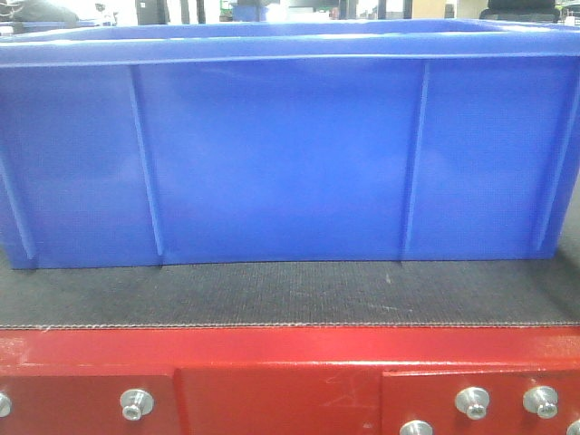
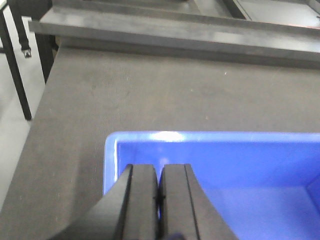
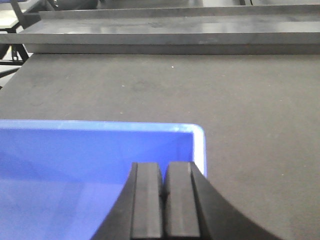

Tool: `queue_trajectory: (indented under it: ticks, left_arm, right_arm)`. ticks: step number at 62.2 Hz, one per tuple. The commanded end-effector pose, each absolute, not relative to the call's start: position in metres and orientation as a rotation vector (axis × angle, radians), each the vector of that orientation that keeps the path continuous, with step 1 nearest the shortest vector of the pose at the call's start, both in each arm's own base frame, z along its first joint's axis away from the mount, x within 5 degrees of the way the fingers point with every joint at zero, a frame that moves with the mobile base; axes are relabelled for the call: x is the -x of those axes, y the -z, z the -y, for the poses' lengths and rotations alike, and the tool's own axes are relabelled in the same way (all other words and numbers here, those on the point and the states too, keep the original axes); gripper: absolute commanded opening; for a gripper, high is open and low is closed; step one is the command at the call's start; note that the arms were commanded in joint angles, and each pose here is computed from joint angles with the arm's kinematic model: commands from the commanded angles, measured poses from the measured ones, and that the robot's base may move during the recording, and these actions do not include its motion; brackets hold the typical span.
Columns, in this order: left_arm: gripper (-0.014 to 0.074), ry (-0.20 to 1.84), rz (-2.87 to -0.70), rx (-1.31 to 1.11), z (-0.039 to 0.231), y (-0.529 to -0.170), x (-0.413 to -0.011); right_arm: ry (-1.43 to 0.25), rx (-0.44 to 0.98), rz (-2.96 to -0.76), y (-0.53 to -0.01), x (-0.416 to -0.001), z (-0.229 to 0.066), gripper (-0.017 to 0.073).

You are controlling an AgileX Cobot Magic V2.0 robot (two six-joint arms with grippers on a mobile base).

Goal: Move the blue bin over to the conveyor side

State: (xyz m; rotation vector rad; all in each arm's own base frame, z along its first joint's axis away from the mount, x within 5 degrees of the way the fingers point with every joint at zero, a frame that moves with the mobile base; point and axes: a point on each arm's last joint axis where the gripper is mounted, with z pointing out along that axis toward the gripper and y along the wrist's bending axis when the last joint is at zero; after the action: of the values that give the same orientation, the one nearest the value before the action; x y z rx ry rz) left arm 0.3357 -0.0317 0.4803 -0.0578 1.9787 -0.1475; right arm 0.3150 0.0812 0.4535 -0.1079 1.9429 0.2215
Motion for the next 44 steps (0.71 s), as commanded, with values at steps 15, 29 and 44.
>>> queue_trajectory:
  ticks: [15, 29, 44]
  left_arm:
    - [-0.0012, 0.175, -1.879, 0.055, 0.030, -0.435, -0.298]
    - [-0.0012, 0.184, -1.796, 0.050, 0.026, -0.402, -0.253]
    - [-0.0012, 0.194, -1.692, 0.046, 0.020, -0.360, -0.196]
  right_arm:
    - [-0.245, 0.129, -1.799, -0.419, -0.276, -0.073, -0.0081]
    - [-0.265, 0.133, -1.709, -0.396, -0.241, -0.064, -0.0081]
    - [-0.286, 0.135, -1.595, -0.367, -0.192, -0.052, -0.0081]
